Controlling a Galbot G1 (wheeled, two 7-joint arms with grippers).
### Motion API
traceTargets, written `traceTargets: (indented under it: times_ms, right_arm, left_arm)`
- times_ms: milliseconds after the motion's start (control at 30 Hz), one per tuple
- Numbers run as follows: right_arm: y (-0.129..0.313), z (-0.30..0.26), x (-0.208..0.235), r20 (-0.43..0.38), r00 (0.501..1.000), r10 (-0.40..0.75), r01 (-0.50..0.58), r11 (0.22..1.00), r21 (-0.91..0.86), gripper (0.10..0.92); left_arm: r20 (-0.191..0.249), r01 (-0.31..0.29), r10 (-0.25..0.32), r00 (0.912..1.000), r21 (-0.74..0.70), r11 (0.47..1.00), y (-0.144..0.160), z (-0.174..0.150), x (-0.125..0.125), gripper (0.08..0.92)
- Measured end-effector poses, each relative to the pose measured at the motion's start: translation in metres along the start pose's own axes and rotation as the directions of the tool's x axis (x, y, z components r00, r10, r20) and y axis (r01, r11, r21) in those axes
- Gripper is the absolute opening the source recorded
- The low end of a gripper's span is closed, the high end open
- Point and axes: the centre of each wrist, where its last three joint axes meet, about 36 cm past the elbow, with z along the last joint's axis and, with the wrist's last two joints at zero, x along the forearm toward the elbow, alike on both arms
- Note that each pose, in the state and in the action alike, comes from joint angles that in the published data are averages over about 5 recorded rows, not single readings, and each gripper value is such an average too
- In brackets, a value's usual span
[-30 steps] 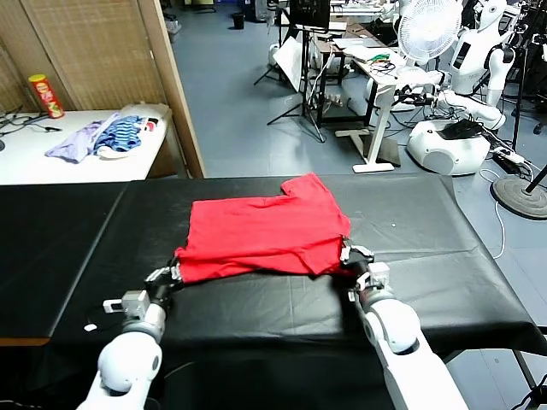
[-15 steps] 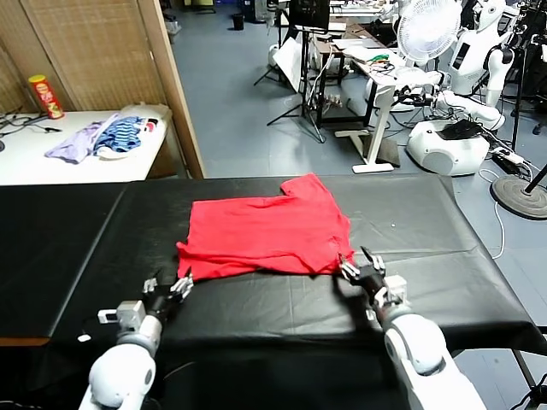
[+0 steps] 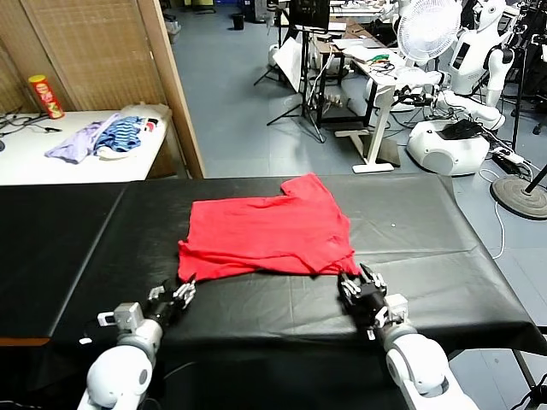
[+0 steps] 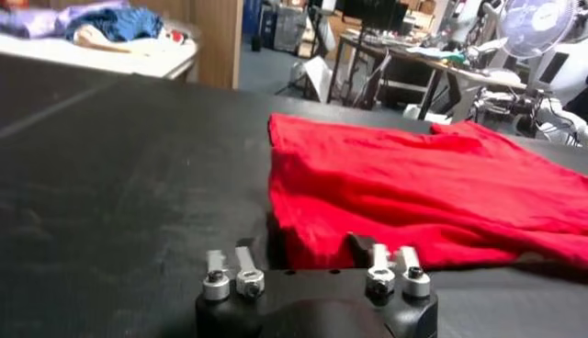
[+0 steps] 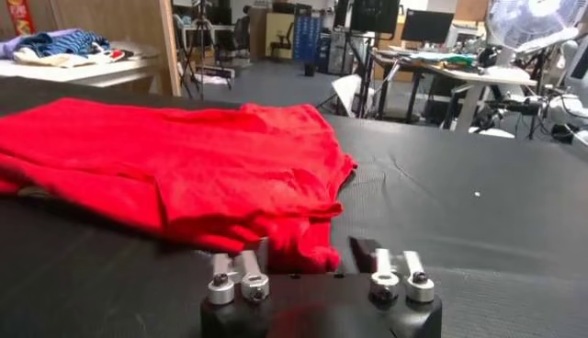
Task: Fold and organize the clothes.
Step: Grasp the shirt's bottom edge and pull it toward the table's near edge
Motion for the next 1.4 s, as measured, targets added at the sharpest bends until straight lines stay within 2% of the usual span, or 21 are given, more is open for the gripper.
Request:
traceTargets:
  times_ms: [67, 167, 333, 500, 733, 800, 900, 1000, 1167, 1233, 1333, 1400]
  right_arm:
    - [-0.003, -0.006, 0.003, -0.016, 1.0, -0.004, 0.004, 1.0, -0.018, 0.142]
    - [-0.007, -0.013, 0.01, -0.044, 0.999, -0.02, 0.018, 0.999, -0.045, 0.142]
    - [-0.01, -0.018, 0.026, -0.081, 0.996, -0.029, 0.025, 0.998, -0.049, 0.142]
    - [0.001, -0.014, 0.046, -0.111, 0.993, -0.038, 0.035, 0.999, -0.029, 0.142]
    - [0.016, -0.004, 0.074, -0.143, 0.987, -0.071, 0.07, 0.997, -0.013, 0.146]
    - [0.018, -0.003, 0.082, -0.15, 0.985, -0.084, 0.083, 0.996, -0.013, 0.183]
    - [0.019, -0.004, 0.092, -0.159, 0.983, -0.094, 0.093, 0.996, -0.014, 0.302]
    - [0.019, -0.01, 0.105, -0.16, 0.982, -0.099, 0.097, 0.995, -0.02, 0.452]
    - [0.014, -0.027, 0.121, -0.12, 0.987, -0.108, 0.102, 0.993, -0.053, 0.718]
    - [0.009, -0.035, 0.122, -0.088, 0.991, -0.097, 0.092, 0.994, -0.065, 0.774]
    - [0.001, -0.046, 0.111, -0.039, 0.997, -0.065, 0.062, 0.995, -0.075, 0.795]
    - [-0.005, -0.052, 0.093, -0.011, 0.999, -0.04, 0.039, 0.996, -0.08, 0.797]
  left_arm:
    - [-0.003, 0.001, -0.001, 1.0, -0.016, 1.0, -0.001, 0.0, 0.002, 0.232]
    - [-0.001, 0.014, -0.014, 0.9999, -0.067, 0.998, -0.001, -0.001, 0.007, 0.136]
    - [-0.001, 0.041, -0.042, 0.9991, -0.173, 0.984, 0.003, -0.005, 0.019, 0.126]
    - [-0.017, 0.038, -0.043, 0.9989, -0.24, 0.97, 0.005, -0.011, 0.042, 0.126]
    - [-0.069, 0.021, -0.041, 0.9968, -0.275, 0.961, -0.001, -0.004, 0.081, 0.126]
    - [-0.09, 0.018, -0.045, 0.9949, -0.279, 0.96, -0.003, 0.0, 0.09, 0.126]
    - [-0.12, 0.019, -0.053, 0.9914, -0.274, 0.962, -0.005, 0.005, 0.102, 0.131]
    - [-0.141, 0.026, -0.066, 0.9879, -0.267, 0.963, -0.009, 0.007, 0.112, 0.213]
    - [-0.159, 0.052, -0.095, 0.9826, -0.258, 0.965, -0.018, 0.003, 0.129, 0.485]
    - [-0.161, 0.061, -0.105, 0.9813, -0.256, 0.965, -0.022, -0.002, 0.136, 0.602]
    - [-0.153, 0.057, -0.098, 0.9834, -0.252, 0.966, -0.026, -0.012, 0.145, 0.738]
    - [-0.136, 0.047, -0.083, 0.9872, -0.244, 0.969, -0.025, -0.022, 0.148, 0.777]
